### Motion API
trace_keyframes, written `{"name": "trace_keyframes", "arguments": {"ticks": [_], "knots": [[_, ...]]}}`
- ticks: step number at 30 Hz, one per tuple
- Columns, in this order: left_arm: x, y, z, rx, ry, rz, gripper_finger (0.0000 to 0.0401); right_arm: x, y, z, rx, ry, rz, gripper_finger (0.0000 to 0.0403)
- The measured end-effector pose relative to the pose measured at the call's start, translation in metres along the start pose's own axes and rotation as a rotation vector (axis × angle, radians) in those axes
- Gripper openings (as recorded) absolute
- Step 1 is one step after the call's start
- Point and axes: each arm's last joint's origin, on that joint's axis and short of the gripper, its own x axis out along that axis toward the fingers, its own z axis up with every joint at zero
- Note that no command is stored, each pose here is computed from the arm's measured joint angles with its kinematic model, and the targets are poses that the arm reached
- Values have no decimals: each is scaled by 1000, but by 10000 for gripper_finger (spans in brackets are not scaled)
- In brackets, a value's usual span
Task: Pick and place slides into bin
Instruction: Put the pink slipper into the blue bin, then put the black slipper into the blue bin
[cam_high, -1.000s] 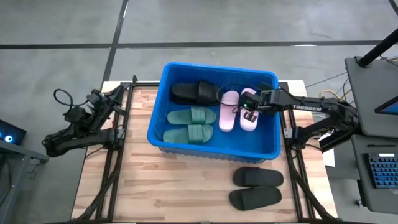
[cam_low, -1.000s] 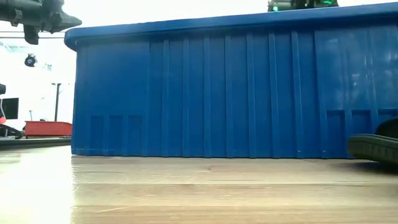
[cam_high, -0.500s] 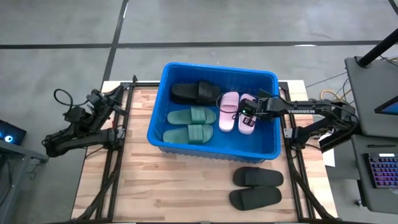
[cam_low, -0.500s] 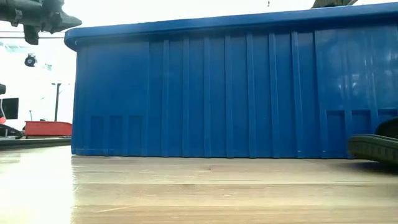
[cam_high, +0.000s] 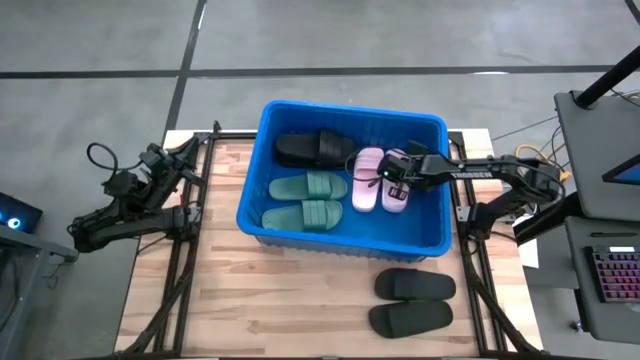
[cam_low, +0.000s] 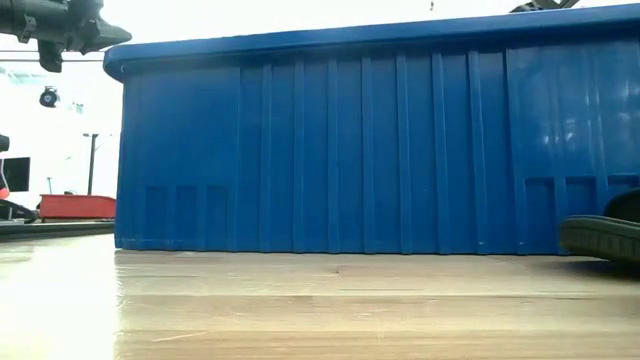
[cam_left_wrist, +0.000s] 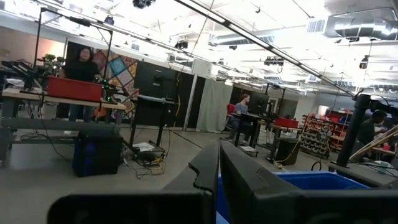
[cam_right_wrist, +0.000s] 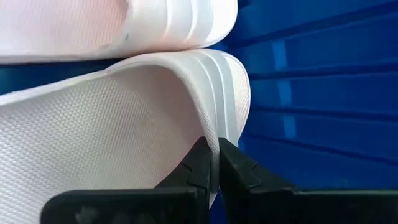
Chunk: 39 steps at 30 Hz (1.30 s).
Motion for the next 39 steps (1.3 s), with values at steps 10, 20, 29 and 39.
{"name": "trace_keyframes", "arguments": {"ticks": [10, 20, 29, 39], "knots": [[0, 0, 0, -1, 0, 0, 2, 7, 2, 0, -41, 30, 1, 13], [0, 0, 0, -1, 0, 0, 2, -1, -6, 7, -19, -24, 69, 71], [0, 0, 0, -1, 0, -1, 2, -10, -13, 15, -51, -27, 81, 139], [0, 0, 0, 0, 1, -1, 2, -39, -36, 31, 95, 16, 133, 171]]}}
